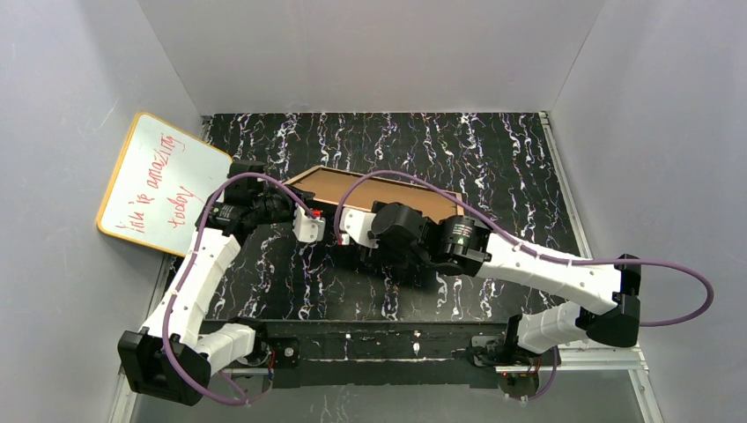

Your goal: Put the photo into the frame

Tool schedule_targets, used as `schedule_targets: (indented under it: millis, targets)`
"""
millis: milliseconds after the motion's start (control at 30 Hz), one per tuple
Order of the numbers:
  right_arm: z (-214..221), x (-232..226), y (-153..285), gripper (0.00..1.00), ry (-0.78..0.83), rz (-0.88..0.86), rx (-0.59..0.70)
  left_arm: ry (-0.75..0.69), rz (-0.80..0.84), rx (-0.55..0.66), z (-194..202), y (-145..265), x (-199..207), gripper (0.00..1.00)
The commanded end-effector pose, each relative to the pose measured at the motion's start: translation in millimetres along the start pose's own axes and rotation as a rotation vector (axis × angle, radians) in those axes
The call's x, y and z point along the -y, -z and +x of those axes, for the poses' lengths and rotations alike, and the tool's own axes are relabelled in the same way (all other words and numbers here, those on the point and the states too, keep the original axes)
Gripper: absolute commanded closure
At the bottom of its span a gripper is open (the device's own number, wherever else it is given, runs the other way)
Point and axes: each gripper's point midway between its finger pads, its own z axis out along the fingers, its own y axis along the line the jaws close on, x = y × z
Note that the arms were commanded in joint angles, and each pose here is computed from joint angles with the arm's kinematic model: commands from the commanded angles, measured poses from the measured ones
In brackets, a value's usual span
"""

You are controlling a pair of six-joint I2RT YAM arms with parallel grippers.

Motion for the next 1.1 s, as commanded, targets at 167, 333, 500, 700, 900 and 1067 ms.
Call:
schedule_targets:
  millis: [167, 333, 500, 700, 900, 1067]
  targets:
    - [6.2, 26.5, -19.4, 0.26, 0.007, 0.065, 0.044, -0.065, -0.059, 0.036, -17.2, 12.9, -14.5, 0.99]
    - [10.2, 38.4, -34.4, 0.27, 0.017, 0.093, 0.023, -0.068, -0.053, 0.032, -16.8, 13.0, -11.5, 0.99]
    - [2.8, 38.0, -39.8, 0.27, 0.033, 0.077, 0.042, -0.062, -0.051, 0.032, -16.9, 13.1, -10.8, 0.99]
    - [4.5, 27.1, -46.6, 0.32, 0.041, 0.030, 0.038, -0.053, -0.049, 0.034, -16.5, 12.4, -11.2, 0.99]
    - [-2.4, 35.6, -53.7, 0.53, 0.028, 0.065, 0.037, -0.043, -0.055, 0.042, -17.9, 12.2, -13.7, 0.94]
    - [-21.5, 52.0, -51.5, 0.65, -0.027, 0.075, 0.074, 0.031, -0.115, 0.050, -20.8, 16.1, -29.3, 0.28]
